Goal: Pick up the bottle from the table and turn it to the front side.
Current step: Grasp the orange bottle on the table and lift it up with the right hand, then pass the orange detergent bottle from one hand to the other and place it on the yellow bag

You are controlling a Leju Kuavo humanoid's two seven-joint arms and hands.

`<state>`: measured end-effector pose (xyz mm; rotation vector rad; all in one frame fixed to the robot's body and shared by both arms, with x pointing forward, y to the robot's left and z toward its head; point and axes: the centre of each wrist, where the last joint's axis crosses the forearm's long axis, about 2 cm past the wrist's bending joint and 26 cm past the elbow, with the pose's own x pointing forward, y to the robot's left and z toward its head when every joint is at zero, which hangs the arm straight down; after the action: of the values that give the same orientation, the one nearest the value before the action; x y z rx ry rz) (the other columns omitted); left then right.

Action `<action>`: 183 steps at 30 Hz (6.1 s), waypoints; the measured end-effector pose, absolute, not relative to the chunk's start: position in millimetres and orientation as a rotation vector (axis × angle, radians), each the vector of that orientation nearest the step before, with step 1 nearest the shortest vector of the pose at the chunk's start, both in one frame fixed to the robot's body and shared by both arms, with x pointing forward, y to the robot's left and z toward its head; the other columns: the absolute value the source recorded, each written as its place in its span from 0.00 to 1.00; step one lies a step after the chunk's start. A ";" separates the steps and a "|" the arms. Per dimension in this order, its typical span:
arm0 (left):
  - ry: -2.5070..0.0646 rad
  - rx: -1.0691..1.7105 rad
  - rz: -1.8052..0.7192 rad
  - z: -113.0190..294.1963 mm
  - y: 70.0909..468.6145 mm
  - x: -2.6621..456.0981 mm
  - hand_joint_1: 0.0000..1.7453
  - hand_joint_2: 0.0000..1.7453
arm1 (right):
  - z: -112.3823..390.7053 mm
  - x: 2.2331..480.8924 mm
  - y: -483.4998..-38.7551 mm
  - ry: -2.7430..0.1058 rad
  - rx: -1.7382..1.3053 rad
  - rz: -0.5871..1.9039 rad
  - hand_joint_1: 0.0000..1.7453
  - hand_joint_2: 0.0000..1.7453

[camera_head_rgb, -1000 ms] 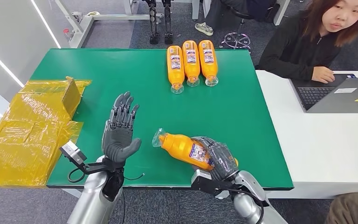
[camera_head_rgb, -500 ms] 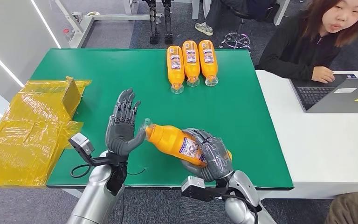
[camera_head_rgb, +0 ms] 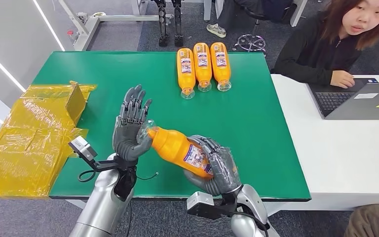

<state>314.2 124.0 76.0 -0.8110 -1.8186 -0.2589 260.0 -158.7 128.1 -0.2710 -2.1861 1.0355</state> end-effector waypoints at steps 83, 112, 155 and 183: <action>-1.867 -0.663 -0.295 73.1 128.3 305.8 1.00 1.00 | 93.0 229.5 -114.5 -2.287 -0.126 0.836 0.00 1.00; -1.655 0.995 -1.553 83.0 196.1 369.8 1.00 1.00 | 68.8 195.3 -126.2 -2.201 -0.107 0.846 0.00 1.00; -0.829 1.153 -1.871 36.2 332.8 350.8 0.00 1.00 | 43.7 159.1 -151.8 -2.035 -0.077 0.806 0.00 1.00; -1.800 0.573 -1.179 54.4 263.8 358.9 0.00 1.00 | 48.3 178.5 -182.2 -2.110 -0.239 0.565 0.00 1.00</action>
<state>358.9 263.8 54.4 0.5734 -1.7997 -1.1791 178.5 -182.2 48.3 -0.2387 -2.1096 0.5646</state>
